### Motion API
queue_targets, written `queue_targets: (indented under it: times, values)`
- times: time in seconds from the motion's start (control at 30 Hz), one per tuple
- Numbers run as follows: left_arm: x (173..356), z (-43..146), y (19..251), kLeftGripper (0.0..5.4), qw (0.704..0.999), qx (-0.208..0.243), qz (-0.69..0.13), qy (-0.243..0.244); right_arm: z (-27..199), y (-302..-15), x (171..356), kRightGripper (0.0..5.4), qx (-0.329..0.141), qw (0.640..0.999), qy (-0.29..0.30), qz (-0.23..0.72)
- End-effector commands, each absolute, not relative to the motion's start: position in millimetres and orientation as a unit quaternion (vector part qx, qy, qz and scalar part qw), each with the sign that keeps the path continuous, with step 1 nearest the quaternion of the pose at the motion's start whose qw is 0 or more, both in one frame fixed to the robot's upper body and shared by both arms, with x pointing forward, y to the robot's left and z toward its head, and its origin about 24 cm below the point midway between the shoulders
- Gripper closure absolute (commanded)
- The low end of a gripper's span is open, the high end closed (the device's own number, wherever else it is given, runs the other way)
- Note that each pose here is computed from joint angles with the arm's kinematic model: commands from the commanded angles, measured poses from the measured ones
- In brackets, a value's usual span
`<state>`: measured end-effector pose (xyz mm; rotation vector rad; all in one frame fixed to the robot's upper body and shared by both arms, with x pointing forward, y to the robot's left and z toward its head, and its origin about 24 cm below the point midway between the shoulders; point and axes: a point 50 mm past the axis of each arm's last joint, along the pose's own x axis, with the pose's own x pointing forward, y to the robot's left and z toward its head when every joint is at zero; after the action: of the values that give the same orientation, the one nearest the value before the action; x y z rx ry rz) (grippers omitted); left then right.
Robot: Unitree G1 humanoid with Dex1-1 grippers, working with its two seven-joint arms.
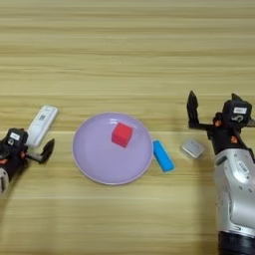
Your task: Move the objects on the table
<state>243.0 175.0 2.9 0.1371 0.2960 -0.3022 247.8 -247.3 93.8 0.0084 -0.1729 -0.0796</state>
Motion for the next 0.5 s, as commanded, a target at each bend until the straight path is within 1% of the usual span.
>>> queue_targets:
  times: [0.03, 0.5]
  values:
    - [237.4, -17.3, 180, 0.0, 0.967, 0.076, -0.139, 0.2, 94, -246, 247.1, 0.04, 0.008, 0.996, -0.083, -0.04]
    - [245.9, -29.2, 183, 0.0, 0.966, 0.08, -0.125, 0.213, 94, -245, 247.0, 0.04, 0.009, 0.996, -0.084, -0.041]
